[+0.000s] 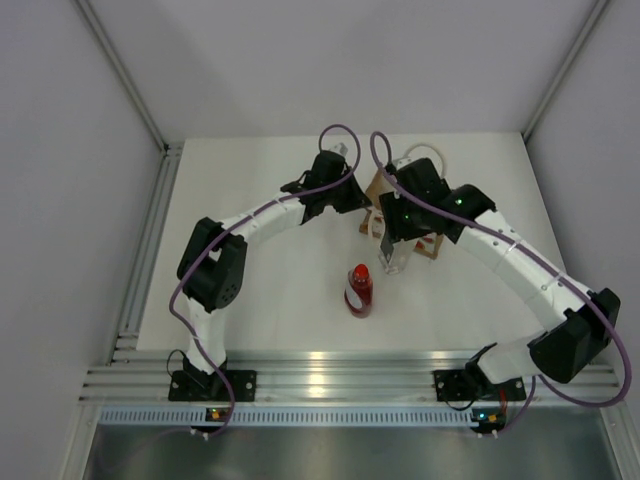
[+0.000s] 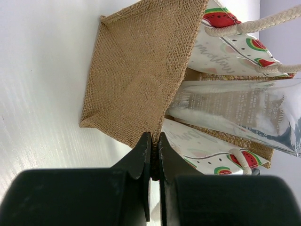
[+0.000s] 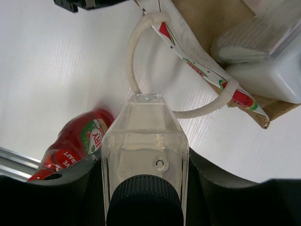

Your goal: Take the personal care products out of the canvas bag

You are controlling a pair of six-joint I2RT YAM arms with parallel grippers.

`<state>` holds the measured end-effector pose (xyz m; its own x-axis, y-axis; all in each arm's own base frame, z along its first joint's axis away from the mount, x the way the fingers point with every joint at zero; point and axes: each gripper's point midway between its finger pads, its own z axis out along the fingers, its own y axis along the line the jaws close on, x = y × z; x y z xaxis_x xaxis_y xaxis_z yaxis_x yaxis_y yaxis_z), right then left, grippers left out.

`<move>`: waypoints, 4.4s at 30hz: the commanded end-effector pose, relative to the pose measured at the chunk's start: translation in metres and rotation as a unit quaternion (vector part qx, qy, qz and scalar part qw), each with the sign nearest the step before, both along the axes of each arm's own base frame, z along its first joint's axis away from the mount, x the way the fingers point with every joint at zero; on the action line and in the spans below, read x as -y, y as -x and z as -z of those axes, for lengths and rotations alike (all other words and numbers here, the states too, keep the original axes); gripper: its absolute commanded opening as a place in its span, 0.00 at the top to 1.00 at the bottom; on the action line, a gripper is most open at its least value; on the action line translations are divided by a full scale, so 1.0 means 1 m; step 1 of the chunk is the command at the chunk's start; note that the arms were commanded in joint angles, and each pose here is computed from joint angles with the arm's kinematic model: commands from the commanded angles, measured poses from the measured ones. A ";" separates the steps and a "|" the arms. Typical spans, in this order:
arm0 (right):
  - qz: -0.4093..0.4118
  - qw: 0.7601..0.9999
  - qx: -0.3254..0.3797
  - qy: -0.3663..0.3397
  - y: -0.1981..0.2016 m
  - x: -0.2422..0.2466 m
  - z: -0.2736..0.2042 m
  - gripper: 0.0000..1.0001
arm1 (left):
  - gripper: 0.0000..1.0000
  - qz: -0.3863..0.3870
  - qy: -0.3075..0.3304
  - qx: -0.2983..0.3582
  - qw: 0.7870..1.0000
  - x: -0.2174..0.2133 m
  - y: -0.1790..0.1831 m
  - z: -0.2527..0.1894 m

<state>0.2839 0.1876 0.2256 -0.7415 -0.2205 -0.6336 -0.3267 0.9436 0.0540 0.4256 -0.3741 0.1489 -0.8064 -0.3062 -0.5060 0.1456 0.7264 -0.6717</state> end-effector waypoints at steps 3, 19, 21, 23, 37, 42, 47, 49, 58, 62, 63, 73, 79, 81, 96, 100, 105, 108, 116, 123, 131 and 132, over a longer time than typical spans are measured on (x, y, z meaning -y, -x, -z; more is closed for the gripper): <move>-0.026 0.993 0.085 -0.076 -0.009 -0.022 -0.034 1.00 | 1.00 -0.017 0.015 0.039 0.999 -0.010 -0.008 -0.036; -0.030 0.997 0.052 -0.053 -0.006 -0.031 0.045 1.00 | 1.00 -0.012 0.022 0.033 0.999 -0.006 -0.008 -0.035; -0.030 0.997 0.045 -0.051 -0.006 -0.035 0.052 1.00 | 1.00 -0.013 0.023 0.033 0.999 -0.006 -0.009 -0.036; -0.030 0.998 0.040 -0.045 -0.005 -0.036 0.058 1.00 | 1.00 -0.012 0.021 0.033 0.999 -0.006 -0.008 -0.035; -0.038 0.999 0.018 -0.032 -0.002 -0.046 0.076 0.57 | 1.00 -0.012 0.017 0.031 0.999 -0.006 -0.008 -0.031; -0.047 0.998 0.023 -0.044 0.000 -0.051 0.067 0.46 | 1.00 -0.009 0.018 0.032 0.999 -0.006 -0.008 -0.031; -0.050 0.997 0.035 -0.049 -0.002 -0.052 0.055 0.41 | 1.00 -0.010 0.016 0.031 0.999 -0.007 -0.008 -0.029; -0.047 0.997 0.039 -0.050 -0.004 -0.051 0.050 0.40 | 1.00 -0.009 0.017 0.031 0.999 -0.007 -0.008 -0.030; -0.048 0.994 0.073 -0.063 -0.005 -0.048 0.013 0.35 | 1.00 -0.011 0.017 0.033 0.999 -0.008 -0.007 -0.032; -0.030 0.992 0.104 -0.063 -0.009 -0.039 -0.013 0.34 | 1.00 -0.013 0.018 0.034 0.999 -0.008 -0.008 -0.033; -0.025 0.991 0.114 -0.065 -0.011 -0.037 -0.021 0.34 | 1.00 -0.012 0.017 0.033 0.999 -0.007 -0.007 -0.032; 0.137 0.973 0.175 -0.058 -0.057 0.024 -0.059 0.34 | 1.00 -0.013 0.021 0.032 0.999 -0.007 -0.008 -0.034; 0.223 0.955 0.194 -0.027 -0.084 0.056 -0.061 0.36 | 1.00 -0.015 0.021 0.028 0.999 -0.006 -0.008 -0.032; 0.237 0.953 0.189 -0.023 -0.094 0.062 -0.057 0.36 | 1.00 -0.015 0.021 0.026 0.999 -0.006 -0.008 -0.030; 0.269 0.954 0.129 -0.016 -0.148 0.066 -0.003 0.45 | 1.00 -0.013 0.021 0.027 0.999 -0.004 -0.011 -0.029; 0.283 0.953 0.112 -0.003 -0.155 0.069 0.019 0.49 | 1.00 -0.010 0.022 0.023 0.999 -0.002 -0.010 -0.026; 0.292 0.951 0.102 -0.001 -0.161 0.069 0.038 0.52 | 1.00 -0.009 0.020 0.026 0.999 -0.003 -0.010 -0.027; 0.296 0.950 0.095 0.005 -0.165 0.070 0.048 0.53 | 1.00 -0.008 0.018 0.025 0.999 -0.003 -0.010 -0.025; 0.300 0.951 0.077 0.015 -0.172 0.070 0.071 0.53 | 1.00 -0.005 0.018 0.021 1.000 -0.002 -0.010 -0.021; 0.300 0.951 0.072 0.028 -0.176 0.071 0.083 0.56 | 1.00 -0.001 0.019 0.021 1.000 0.000 -0.011 -0.020; 0.313 0.944 0.091 0.048 -0.187 0.080 0.084 0.58 | 1.00 0.003 0.019 0.021 1.000 0.001 -0.010 -0.020; 0.310 0.944 0.094 0.053 -0.189 0.081 0.084 0.60 | 1.00 0.004 0.018 0.022 1.000 0.001 -0.010 -0.020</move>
<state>0.4488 0.1221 0.1223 -0.6970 0.1366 -0.7039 0.2427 0.9687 -0.0524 0.4242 -0.3749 0.1487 -0.8154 -0.3038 -0.4928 0.1449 0.7171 -0.6818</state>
